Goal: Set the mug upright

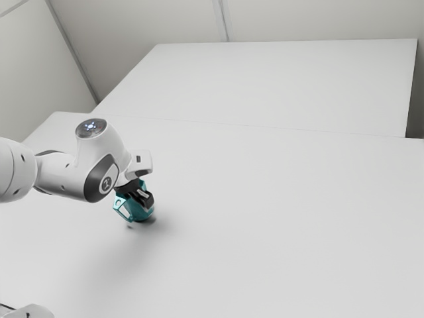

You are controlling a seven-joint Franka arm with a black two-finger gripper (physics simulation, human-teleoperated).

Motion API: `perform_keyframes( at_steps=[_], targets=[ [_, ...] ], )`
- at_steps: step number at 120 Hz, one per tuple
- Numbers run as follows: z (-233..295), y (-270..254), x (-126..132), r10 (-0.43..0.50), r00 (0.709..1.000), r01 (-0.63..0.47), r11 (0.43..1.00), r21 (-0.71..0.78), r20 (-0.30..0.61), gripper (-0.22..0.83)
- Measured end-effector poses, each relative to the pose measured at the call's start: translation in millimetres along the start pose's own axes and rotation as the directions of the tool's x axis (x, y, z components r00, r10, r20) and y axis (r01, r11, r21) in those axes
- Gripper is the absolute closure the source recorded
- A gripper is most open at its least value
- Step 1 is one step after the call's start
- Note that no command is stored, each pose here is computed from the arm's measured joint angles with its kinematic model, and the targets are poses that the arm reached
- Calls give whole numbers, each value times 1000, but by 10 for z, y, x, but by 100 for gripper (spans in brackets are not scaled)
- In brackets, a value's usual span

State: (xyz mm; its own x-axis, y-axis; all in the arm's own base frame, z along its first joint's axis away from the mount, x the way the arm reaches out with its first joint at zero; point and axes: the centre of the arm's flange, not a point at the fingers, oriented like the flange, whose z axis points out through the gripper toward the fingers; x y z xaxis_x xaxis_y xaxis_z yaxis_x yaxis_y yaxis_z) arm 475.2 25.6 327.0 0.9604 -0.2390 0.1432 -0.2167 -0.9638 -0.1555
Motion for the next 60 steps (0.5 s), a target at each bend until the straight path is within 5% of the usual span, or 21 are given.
perform_keyframes(
  at_steps=[60],
  targets=[
    [-169,-117,102,-18,1000,18,1000,2,25,30]
  ],
)
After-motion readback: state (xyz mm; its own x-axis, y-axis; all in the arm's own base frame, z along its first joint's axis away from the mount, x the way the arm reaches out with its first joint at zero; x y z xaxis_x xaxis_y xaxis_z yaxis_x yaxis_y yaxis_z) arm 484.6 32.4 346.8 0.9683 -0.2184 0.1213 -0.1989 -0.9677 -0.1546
